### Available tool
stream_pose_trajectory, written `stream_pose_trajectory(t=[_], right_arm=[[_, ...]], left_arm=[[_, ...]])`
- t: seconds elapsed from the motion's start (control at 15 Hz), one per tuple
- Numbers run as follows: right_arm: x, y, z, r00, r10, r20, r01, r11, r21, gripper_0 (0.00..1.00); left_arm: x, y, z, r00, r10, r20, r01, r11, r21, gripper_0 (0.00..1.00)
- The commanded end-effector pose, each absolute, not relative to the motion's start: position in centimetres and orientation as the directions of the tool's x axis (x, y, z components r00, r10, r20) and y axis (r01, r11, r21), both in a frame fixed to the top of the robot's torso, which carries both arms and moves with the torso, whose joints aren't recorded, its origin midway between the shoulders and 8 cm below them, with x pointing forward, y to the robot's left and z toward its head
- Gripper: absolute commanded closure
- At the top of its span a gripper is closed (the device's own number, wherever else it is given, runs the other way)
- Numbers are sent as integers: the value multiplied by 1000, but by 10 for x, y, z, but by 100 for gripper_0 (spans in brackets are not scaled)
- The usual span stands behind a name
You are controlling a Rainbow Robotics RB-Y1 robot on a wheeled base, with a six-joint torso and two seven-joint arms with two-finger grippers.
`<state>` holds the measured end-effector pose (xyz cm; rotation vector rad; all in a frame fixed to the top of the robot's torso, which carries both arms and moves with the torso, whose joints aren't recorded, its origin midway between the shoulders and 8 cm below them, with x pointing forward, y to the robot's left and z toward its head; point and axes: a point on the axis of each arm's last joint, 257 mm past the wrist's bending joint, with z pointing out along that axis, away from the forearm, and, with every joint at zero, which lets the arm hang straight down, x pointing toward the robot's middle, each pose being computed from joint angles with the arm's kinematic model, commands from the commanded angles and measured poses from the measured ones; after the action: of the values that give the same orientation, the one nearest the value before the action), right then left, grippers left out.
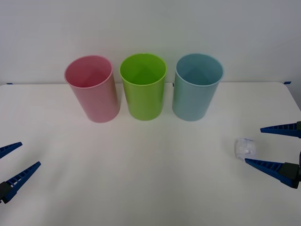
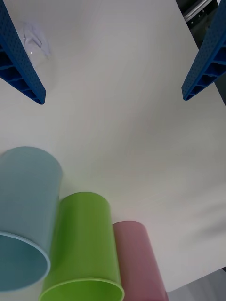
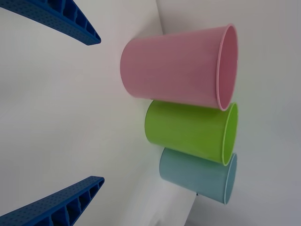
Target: Put cans in the blue bin and PET bottles in the pink bin and trash in the green bin.
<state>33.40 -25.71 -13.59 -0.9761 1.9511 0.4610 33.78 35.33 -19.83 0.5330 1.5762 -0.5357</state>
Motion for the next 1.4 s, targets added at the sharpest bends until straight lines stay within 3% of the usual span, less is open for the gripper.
stream_pose_trajectory(t=[0.07, 0.27, 0.4, 0.73, 1.0, 1.4], right_arm=[[340, -275, -137, -365, -467, -805, -739, 671, -53, 0], [345, -288, -143, -418, -474, -775, -703, 709, -55, 0], [350, -301, -151, -439, -503, -744, -678, 729, -92, 0], [353, -324, -168, -574, -497, -651, -595, 799, -85, 0], [369, -333, -180, -625, -485, -611, -542, 833, -107, 0], [389, -348, -204, -688, -463, -559, -513, 855, -77, 0]], left_arm=[[338, 353, -198, -67, 22, -998, 625, 780, -25, 4], [338, 353, -198, -67, 22, -998, 625, 780, -25, 4], [338, 353, -198, -67, 22, -998, 625, 780, -25, 4], [338, 353, -198, -67, 22, -998, 625, 780, -25, 4], [338, 353, -198, -67, 22, -998, 625, 780, -25, 4], [338, 353, -198, -67, 22, -998, 625, 780, -25, 4]])
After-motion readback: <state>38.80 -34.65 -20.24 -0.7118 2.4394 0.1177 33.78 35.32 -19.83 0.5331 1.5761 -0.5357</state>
